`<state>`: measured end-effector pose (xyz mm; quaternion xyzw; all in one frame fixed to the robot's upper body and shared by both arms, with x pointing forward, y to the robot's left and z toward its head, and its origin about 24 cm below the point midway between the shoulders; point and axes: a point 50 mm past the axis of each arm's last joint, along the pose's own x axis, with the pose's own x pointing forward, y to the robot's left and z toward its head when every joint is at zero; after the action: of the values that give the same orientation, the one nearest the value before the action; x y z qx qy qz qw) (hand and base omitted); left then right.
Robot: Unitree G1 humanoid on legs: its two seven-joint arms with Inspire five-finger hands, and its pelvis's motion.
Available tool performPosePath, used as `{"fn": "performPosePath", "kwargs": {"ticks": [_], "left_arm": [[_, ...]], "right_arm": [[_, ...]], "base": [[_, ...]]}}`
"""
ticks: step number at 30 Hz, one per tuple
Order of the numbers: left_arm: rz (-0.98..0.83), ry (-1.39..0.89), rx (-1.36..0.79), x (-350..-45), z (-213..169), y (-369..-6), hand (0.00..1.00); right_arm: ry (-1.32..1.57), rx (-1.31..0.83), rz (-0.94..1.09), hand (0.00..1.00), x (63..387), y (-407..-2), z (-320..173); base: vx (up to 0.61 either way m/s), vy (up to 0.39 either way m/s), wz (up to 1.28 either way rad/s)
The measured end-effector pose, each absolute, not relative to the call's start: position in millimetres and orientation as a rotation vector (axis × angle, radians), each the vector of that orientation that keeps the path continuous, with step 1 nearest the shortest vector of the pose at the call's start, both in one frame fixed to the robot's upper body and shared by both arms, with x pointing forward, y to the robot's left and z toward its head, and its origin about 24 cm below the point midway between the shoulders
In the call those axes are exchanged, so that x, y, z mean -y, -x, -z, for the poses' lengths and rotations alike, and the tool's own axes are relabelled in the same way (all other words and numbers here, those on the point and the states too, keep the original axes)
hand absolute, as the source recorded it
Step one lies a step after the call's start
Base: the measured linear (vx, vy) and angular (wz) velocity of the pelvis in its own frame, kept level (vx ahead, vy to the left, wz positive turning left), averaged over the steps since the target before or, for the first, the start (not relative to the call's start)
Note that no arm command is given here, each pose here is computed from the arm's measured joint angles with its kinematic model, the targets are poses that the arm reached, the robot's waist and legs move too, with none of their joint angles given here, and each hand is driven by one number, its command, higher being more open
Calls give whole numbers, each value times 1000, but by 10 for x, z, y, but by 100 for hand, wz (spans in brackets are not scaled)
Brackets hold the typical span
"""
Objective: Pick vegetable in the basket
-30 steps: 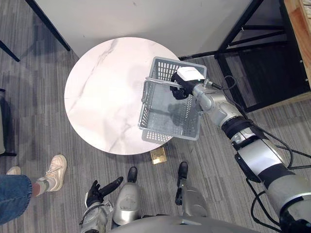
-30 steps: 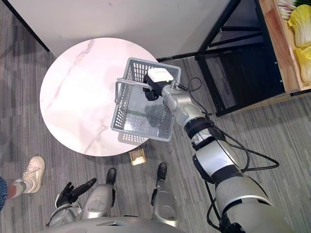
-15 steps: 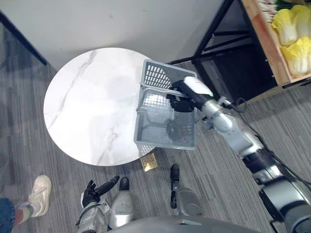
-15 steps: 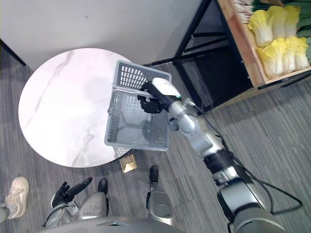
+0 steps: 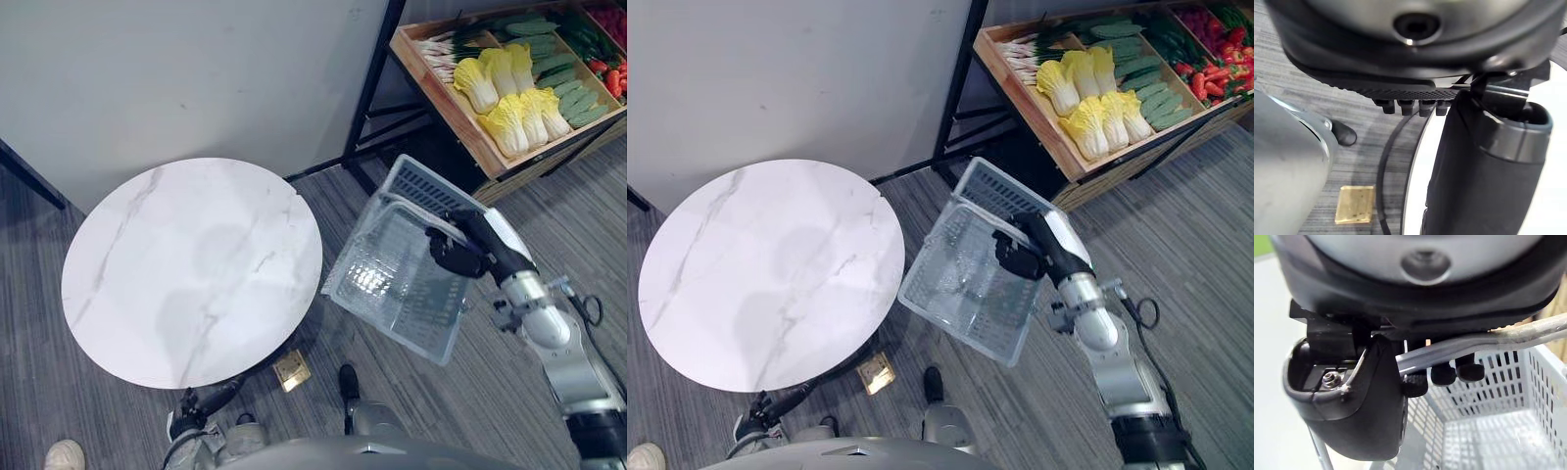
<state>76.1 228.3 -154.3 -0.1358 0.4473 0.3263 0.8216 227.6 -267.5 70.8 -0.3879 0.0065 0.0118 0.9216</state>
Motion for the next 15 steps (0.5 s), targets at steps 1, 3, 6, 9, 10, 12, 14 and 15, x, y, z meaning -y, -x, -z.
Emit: {"fn": "performPosePath", "kwargs": {"ticks": [1, 3, 6, 9, 10, 12, 14, 15], "left_arm": [[-696, 284, -966, -2272, 1555, -712, 100], [-710, 283, -984, -2282, 1568, -645, 100], [-732, 294, -1000, -2289, 1584, -588, 100], [-739, 292, -1004, -2307, 1585, -567, 100], [-739, 292, -1005, -2305, 1585, -567, 100], [-738, 293, -1009, -2300, 1590, -560, 100], [-737, 293, -1013, -2295, 1593, -554, 100], [-733, 290, -1019, -2286, 1597, -547, 100]], "right_arm": [[765, -45, 11, 0, 2718, -2202, -638], [714, -86, 68, 0, 2759, -2111, -525], [642, -154, 143, 0, 2769, -1954, -342], [571, -213, 162, 0, 2692, -1852, -157], [557, -230, 168, 0, 2682, -1828, -110], [518, -295, 192, 0, 2660, -1745, 60], [494, -339, 216, 0, 2656, -1690, 163], [459, -395, 254, 0, 2663, -1618, 284]], "base": [[-32, -11, -2], [-40, 4, -4], [-23, 11, -7], [-13, 18, -9], [-12, 16, -3], [0, 0, 0], [4, 16, 0], [0, 0, 0]]}}
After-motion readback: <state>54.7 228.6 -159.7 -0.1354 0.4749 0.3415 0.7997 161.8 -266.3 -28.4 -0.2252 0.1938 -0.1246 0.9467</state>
